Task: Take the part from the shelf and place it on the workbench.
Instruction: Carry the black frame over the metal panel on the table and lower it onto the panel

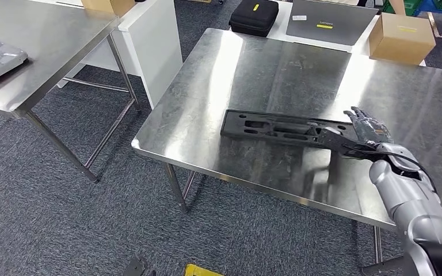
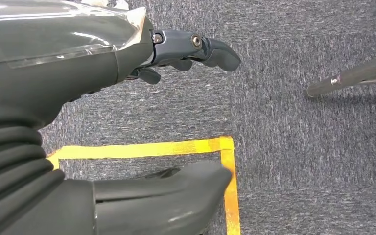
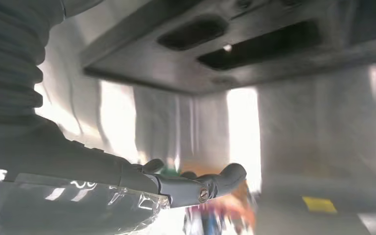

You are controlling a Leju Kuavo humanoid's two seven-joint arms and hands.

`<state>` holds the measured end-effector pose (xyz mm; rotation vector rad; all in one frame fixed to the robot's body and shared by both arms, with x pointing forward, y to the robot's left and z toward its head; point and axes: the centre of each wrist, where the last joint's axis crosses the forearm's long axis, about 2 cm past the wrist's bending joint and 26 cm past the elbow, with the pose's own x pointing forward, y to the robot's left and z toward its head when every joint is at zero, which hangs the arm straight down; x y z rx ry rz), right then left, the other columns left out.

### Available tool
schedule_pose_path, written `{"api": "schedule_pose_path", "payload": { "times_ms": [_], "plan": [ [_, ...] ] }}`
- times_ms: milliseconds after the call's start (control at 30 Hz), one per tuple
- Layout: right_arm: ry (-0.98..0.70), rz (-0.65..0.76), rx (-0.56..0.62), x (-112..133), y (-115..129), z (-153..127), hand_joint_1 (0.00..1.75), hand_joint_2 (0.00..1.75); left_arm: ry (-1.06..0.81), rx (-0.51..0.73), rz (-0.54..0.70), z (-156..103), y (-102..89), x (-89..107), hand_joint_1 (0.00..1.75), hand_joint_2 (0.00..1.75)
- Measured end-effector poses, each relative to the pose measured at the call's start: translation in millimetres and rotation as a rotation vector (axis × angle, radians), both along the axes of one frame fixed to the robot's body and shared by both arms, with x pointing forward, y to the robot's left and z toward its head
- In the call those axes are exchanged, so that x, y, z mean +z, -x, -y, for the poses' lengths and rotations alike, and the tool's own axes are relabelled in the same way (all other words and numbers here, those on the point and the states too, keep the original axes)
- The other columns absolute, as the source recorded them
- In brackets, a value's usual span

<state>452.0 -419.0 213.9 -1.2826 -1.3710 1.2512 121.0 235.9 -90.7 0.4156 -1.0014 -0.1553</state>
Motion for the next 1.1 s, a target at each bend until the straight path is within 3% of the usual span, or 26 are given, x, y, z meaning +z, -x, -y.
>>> {"api": "schedule_pose_path", "payload": {
  "times_ms": [133, 300, 433, 633, 733, 833, 967, 1100],
  "plan": [
    [-0.074, -0.166, -0.055, 34.7, -8.3, 31.4, 0.0, 1.75, 0.001, 0.006, -0.003, -1.2, 1.2, -0.5, 0.0, 0.0],
    [-0.114, -0.285, -0.101, 123.8, -14.8, 82.8, 0.0, 1.75, -0.002, 0.011, -0.018, -2.4, 8.4, -2.4, 0.0, 0.0],
    [-0.103, -0.2, -0.153, 196.4, -10.7, 105.8, 0.0, 1.75, -0.005, 0.02, -0.026, -2.7, 12.6, -3.4, 0.0, 0.0],
    [-0.088, -0.021, -0.233, 291.6, 6.5, 117.0, 0.0, 1.75, -0.009, 0.055, -0.033, -3.4, 19.3, -5.0, 0.0, 0.0],
    [-0.083, 0.076, -0.266, 323.1, 20.0, 124.9, 0.0, 1.75, -0.007, 0.067, -0.035, -3.2, 21.0, -5.3, 0.0, 0.0],
    [-0.077, 0.171, -0.3, 339.6, 35.0, 138.5, 0.0, 1.75, -0.003, 0.08, -0.039, -2.6, 22.4, -5.6, 0.0, 0.0],
    [-0.073, 0.282, -0.339, 340.1, 59.4, 169.3, 0.0, 1.75, 0.01, 0.136, -0.047, -1.6, 24.7, -5.9, 0.0, 1.75],
    [-0.064, 0.336, -0.384, 325.0, 87.4, 204.3, 0.0, 1.75, 0.01, 0.202, -0.07, -1.9, 33.6, -7.7, 0.0, 1.75]
  ]
}}
